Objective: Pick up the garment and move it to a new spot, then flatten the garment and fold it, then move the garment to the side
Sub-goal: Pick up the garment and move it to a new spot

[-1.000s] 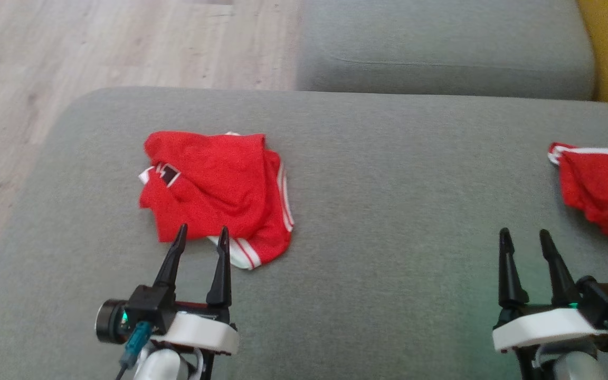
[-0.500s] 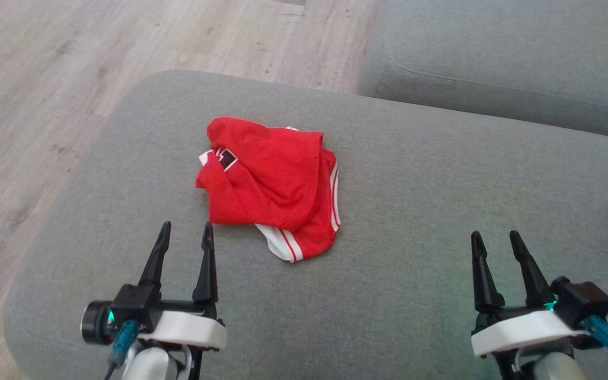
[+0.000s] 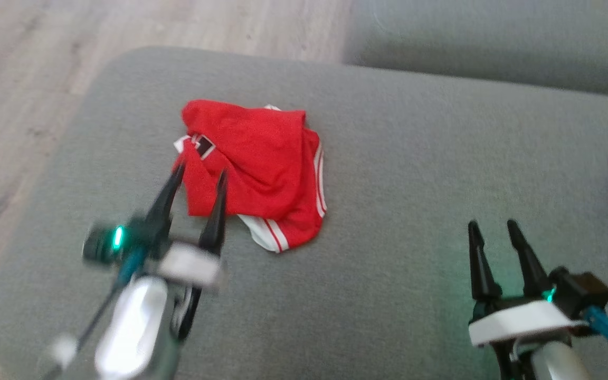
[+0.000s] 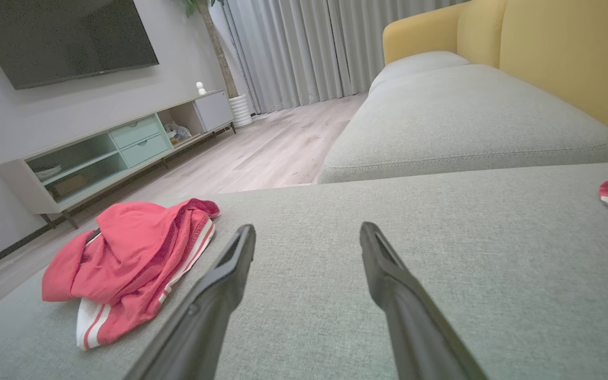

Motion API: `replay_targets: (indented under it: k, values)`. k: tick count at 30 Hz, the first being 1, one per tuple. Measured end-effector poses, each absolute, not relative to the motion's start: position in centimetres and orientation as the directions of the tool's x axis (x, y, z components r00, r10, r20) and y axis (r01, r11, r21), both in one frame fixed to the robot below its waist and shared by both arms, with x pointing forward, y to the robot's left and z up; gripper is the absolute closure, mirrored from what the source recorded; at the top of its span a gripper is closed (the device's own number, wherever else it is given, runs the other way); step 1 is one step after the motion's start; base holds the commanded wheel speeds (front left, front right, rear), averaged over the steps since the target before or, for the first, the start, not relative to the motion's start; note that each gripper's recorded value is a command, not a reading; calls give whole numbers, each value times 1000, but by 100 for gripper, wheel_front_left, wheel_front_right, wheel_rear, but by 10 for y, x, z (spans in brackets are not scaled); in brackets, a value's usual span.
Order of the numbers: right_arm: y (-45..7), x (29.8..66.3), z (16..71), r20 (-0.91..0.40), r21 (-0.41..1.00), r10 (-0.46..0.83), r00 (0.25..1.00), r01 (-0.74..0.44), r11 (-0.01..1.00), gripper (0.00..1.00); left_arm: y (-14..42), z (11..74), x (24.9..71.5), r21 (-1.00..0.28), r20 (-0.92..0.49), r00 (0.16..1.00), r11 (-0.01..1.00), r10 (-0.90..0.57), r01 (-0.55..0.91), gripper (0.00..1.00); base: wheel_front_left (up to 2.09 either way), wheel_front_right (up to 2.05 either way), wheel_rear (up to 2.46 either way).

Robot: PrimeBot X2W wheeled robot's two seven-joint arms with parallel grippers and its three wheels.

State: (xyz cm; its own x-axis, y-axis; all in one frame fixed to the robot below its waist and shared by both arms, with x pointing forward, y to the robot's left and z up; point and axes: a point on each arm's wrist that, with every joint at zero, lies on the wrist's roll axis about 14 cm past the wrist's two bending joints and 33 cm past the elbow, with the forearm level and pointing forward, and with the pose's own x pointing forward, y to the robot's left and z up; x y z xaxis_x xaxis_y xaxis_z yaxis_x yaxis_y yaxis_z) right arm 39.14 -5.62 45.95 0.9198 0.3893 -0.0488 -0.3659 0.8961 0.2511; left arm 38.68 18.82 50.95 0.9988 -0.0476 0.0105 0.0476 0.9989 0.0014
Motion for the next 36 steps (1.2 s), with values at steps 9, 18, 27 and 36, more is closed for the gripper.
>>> replay_targets:
  k: [9,18,27,36]
  values:
    - [-79,417,458,-35,262,318,947,-298,918,0,129,490,468,128,-284,918,938,-278,324,0,0,0,0]
    - [-111,426,450,-52,279,226,973,-203,938,0,111,433,496,103,-596,735,878,-322,468,0,0,0,0]
    - [-131,420,443,-77,282,172,982,-144,949,0,119,409,507,92,-687,668,877,-287,472,0,0,0,0]
    - [-133,420,447,-67,279,167,984,-142,950,0,128,403,503,92,-698,666,889,-263,448,100,0,0,0]
